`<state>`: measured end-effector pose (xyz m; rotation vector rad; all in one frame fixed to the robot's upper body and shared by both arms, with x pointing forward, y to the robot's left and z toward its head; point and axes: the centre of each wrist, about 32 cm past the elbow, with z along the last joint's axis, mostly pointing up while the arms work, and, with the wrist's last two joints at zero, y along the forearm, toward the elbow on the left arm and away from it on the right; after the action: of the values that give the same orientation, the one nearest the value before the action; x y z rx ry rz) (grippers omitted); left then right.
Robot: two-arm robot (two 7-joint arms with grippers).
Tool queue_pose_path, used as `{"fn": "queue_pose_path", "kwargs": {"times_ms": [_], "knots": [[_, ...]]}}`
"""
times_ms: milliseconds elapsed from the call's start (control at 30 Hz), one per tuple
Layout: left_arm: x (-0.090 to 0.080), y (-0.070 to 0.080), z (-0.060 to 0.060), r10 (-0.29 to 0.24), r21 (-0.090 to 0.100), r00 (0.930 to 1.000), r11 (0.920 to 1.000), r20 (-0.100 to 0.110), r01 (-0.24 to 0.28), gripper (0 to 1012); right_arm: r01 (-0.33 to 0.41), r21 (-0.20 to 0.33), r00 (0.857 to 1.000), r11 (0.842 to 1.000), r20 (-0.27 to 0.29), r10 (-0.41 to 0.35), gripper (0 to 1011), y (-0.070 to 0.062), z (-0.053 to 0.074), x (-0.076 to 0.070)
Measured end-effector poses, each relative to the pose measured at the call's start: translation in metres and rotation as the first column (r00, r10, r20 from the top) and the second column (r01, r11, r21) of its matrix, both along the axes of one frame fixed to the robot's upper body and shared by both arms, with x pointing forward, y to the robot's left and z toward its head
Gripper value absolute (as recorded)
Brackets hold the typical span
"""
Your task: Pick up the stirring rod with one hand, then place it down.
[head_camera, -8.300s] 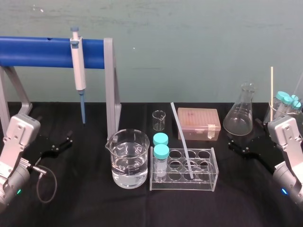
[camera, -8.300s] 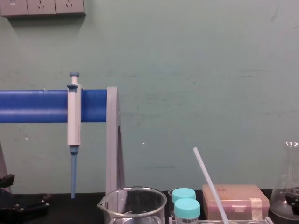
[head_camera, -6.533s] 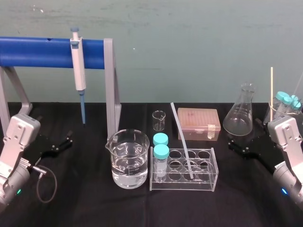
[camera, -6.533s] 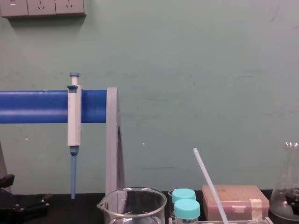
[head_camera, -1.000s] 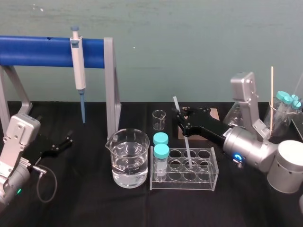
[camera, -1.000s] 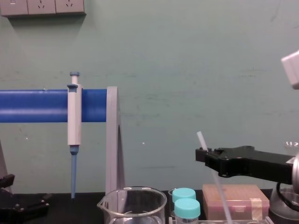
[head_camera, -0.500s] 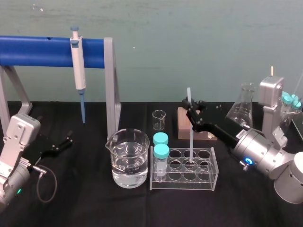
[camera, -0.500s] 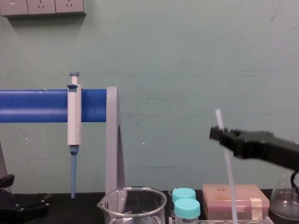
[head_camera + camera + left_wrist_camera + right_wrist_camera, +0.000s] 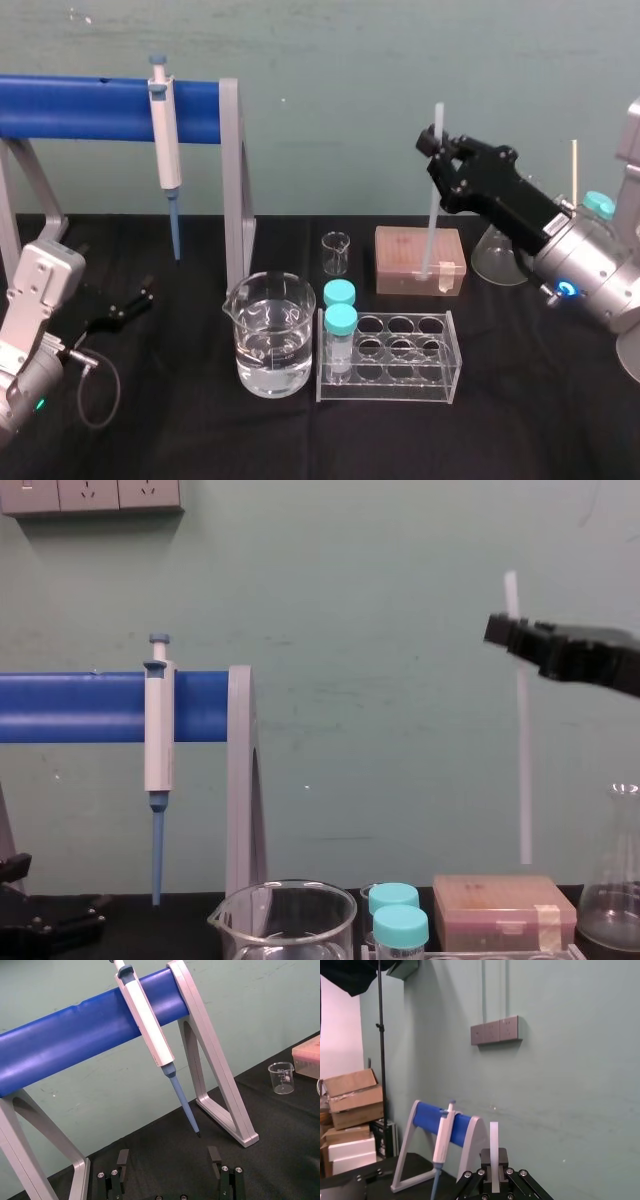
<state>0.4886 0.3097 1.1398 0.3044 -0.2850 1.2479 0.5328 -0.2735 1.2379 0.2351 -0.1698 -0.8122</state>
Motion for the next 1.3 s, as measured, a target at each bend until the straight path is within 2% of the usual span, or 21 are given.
{"fn": "queue_pose_path", "kwargs": {"times_ms": [167, 500, 1300], "knots": [[0.000, 0.000, 0.000, 0.000, 0.000, 1.0000, 1.0000, 0.000, 0.000, 1000, 0.022, -0.005, 1.000, 1.000, 0.019, -0.022, 72, -0.004, 0.006, 0.001], [0.000, 0.000, 0.000, 0.000, 0.000, 1.0000, 1.0000, 0.000, 0.000, 1000, 0.075, -0.025, 0.997, 0.997, 0.025, -0.075, 72, -0.012, 0.006, 0.005], [0.000, 0.000, 0.000, 0.000, 0.000, 1.0000, 1.0000, 0.000, 0.000, 1000, 0.082, -0.025, 0.996, 0.996, 0.017, -0.082, 72, -0.010, 0.004, 0.007]]}}
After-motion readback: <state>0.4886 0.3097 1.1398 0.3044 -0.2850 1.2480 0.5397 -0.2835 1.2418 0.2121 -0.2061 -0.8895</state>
